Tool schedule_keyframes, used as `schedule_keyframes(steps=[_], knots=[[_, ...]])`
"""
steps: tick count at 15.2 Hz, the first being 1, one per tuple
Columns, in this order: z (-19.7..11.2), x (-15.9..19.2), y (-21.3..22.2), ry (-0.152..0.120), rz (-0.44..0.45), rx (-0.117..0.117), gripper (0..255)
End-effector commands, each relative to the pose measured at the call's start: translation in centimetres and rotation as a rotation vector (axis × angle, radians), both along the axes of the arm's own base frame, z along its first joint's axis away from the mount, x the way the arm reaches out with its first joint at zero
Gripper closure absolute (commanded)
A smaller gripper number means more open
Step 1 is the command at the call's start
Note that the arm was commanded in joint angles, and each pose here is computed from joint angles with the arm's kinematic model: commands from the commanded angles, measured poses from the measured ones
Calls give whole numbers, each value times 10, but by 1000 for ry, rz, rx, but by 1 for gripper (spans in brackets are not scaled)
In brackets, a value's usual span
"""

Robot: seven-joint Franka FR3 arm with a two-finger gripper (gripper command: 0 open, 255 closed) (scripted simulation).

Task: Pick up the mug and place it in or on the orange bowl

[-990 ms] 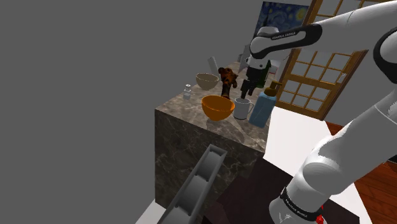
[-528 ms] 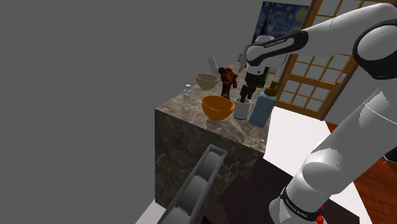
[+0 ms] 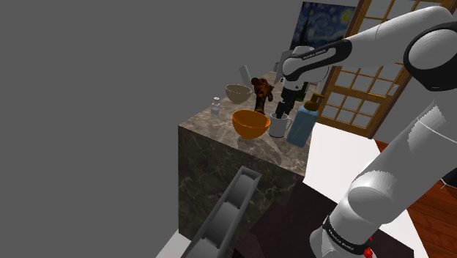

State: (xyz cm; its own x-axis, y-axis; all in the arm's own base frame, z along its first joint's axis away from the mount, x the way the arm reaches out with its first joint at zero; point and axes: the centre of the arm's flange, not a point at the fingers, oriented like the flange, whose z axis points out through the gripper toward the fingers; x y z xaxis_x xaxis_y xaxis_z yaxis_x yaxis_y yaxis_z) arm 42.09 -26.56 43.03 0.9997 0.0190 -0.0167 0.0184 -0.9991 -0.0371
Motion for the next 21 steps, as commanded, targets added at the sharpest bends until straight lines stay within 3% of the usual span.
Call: schedule_keyframes(steps=[1, 2, 3, 12, 21], knots=[[0, 0, 0, 0, 0, 0, 0], [0, 0, 0, 0, 0, 0, 0], [0, 0, 0, 0, 0, 0, 255], [0, 0, 0, 0, 0, 0, 255], [47, 0, 0, 0, 0, 0, 255]])
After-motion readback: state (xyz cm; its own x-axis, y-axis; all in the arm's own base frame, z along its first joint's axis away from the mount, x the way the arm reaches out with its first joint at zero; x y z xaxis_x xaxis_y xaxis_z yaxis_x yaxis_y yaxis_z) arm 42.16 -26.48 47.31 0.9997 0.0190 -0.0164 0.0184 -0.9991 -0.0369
